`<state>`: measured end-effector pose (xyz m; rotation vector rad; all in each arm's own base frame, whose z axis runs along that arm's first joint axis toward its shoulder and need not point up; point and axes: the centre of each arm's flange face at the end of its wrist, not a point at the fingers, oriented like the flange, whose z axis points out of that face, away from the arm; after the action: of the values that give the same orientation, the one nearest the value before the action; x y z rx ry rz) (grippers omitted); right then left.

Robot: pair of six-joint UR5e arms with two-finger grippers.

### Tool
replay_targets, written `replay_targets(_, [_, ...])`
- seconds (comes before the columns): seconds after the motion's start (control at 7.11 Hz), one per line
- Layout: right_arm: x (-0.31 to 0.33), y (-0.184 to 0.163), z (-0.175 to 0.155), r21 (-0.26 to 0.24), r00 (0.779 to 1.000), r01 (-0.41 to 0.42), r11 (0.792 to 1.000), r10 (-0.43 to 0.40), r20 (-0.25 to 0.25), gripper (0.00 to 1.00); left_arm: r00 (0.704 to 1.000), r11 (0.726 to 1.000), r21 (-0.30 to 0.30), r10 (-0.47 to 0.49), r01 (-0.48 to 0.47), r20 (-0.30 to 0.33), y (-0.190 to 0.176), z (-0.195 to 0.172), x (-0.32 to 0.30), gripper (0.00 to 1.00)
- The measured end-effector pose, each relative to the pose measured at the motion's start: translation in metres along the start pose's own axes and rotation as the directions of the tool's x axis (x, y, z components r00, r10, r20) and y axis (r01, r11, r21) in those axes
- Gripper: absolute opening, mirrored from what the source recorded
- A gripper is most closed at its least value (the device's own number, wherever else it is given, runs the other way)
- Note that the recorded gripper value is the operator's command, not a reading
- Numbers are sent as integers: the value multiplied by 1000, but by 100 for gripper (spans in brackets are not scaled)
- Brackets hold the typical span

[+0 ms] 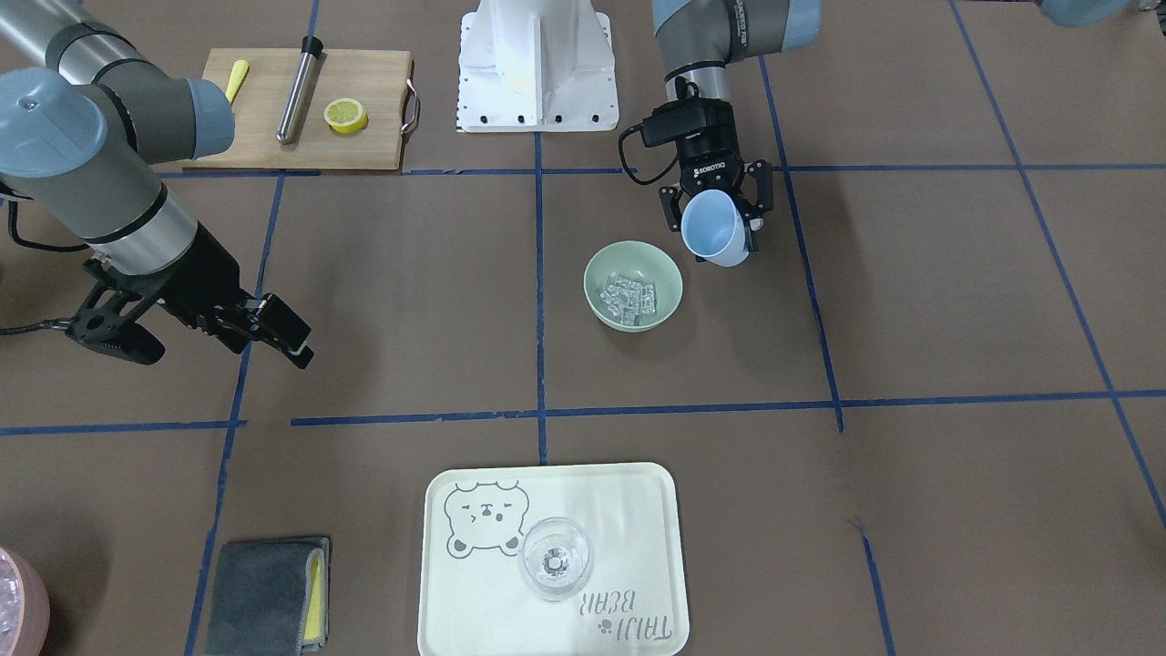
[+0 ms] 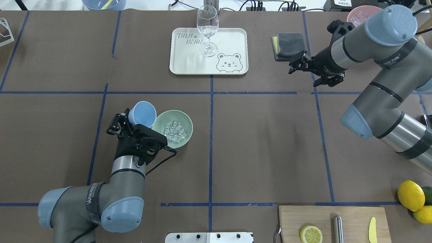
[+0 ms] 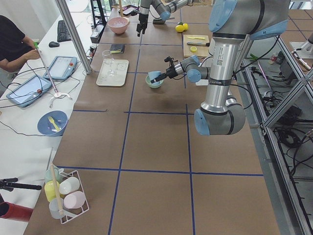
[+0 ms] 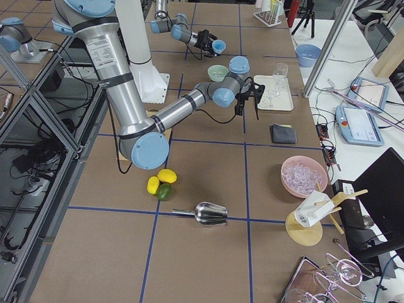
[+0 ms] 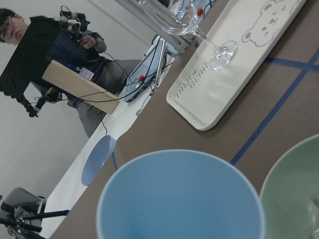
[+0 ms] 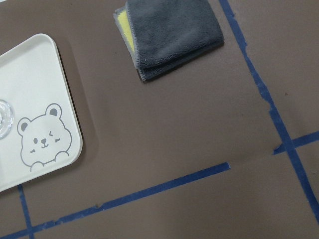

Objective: Pour ice into bowl

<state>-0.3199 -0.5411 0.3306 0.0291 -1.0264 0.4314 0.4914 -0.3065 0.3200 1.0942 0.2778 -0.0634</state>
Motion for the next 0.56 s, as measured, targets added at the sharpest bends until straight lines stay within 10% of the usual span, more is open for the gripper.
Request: replay_targets(0.56, [-7,-1,-13,10,1000,6,1000,-6,22,100,962,964,24,-265,264,69,54,22,-60,0])
